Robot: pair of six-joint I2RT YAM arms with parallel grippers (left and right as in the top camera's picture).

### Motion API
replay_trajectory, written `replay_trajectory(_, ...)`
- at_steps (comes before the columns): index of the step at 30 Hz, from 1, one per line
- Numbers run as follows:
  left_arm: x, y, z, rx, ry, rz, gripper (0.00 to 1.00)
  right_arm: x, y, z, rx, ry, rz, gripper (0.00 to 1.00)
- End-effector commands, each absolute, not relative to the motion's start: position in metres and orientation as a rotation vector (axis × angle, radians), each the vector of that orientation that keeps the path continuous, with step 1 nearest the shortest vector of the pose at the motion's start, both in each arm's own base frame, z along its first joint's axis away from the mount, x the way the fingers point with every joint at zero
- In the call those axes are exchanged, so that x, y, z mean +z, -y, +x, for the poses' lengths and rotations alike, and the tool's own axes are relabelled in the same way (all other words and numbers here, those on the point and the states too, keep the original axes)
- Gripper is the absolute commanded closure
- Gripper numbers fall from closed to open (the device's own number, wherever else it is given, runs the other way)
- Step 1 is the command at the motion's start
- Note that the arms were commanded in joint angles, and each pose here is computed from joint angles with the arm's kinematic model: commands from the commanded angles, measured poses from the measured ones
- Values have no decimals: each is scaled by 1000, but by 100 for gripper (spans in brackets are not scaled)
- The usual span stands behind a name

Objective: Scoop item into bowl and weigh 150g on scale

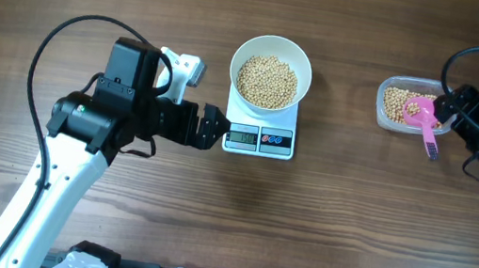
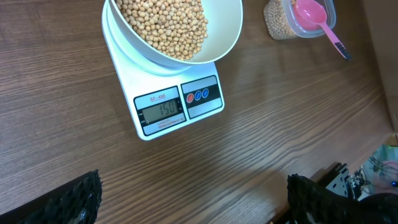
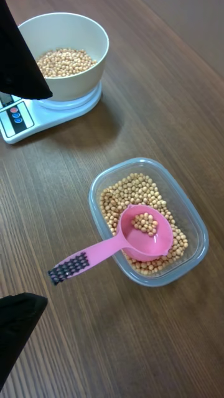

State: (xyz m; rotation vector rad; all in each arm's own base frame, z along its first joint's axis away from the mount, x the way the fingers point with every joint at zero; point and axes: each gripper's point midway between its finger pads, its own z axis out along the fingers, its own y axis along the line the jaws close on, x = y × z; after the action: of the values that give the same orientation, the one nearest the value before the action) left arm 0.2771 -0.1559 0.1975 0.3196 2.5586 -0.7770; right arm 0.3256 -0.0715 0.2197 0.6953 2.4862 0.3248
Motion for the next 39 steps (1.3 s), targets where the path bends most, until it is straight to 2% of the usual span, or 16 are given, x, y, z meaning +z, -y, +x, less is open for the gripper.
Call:
replay_trajectory(1, 205, 154, 282, -769, -2534, 316, 0, 223, 74, 327, 309, -2463, 686, 0)
replay_trajectory(10, 205, 154, 282, -769, -2534, 317, 0, 224, 71, 319, 304, -2484, 661, 0)
replay_trajectory(27, 205, 154, 282, -770, -2534, 316, 0, 318, 21, 200, 182, -2245, 321, 0)
replay_trajectory(32, 205, 154, 282, -770, -2534, 316, 0, 299, 9, 165, 392, -2258, 805, 0)
replay_trajectory(35, 205, 154, 282, -769, -2534, 316, 0, 299, 11, 166, 381, -2246, 826, 0)
replay_trajectory(39, 205, 154, 282, -770, -2534, 316, 0, 302, 13, 169, 331, -2259, 713, 0)
